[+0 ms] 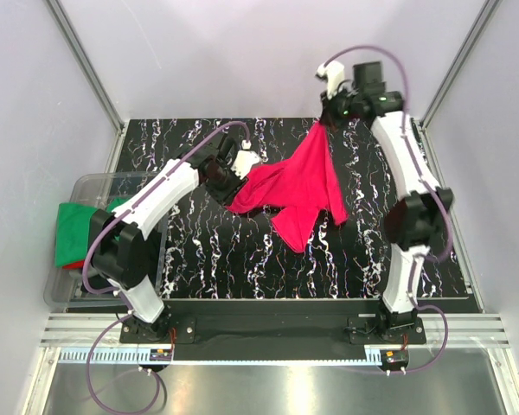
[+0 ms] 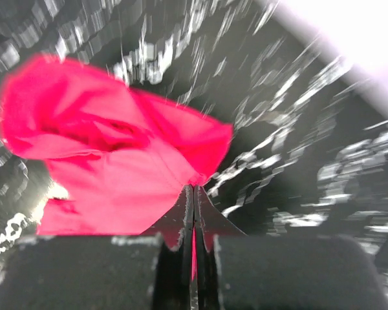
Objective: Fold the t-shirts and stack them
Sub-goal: Flatten the tshirt out
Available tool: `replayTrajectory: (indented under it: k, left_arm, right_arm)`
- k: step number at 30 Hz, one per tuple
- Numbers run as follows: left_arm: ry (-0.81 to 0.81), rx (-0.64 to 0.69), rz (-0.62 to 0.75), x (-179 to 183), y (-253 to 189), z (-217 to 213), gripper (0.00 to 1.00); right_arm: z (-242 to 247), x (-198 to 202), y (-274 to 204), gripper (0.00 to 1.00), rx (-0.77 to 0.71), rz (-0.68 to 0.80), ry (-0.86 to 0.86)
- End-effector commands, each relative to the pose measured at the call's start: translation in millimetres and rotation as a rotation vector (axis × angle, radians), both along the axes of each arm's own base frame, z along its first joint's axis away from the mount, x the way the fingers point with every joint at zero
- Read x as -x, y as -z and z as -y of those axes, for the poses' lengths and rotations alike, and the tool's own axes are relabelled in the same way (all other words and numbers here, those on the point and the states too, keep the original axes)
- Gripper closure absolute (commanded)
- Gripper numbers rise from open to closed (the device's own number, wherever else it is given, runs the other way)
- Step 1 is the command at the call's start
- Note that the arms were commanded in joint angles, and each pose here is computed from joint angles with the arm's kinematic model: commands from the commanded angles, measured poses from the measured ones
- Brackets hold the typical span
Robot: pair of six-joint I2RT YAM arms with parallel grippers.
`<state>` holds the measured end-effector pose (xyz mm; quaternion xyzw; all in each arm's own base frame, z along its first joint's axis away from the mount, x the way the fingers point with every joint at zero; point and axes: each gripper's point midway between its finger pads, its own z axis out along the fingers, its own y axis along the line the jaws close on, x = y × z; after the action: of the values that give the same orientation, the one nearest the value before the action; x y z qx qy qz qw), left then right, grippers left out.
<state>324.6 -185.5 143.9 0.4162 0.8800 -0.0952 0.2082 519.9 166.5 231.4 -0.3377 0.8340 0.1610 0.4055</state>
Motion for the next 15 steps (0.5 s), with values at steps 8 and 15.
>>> replayTrajectory:
  k: [8, 15]
  left_arm:
    - [0.041, 0.012, 0.082, -44, 12, 20, 0.51]
    - [0.043, -0.043, 0.059, -81, 64, 48, 0.48]
  right_arm:
    - [25, 39, -128, 1.0, 0.036, 0.294, 0.068]
    - [32, 41, -124, 1.0, 0.066, 0.295, 0.089]
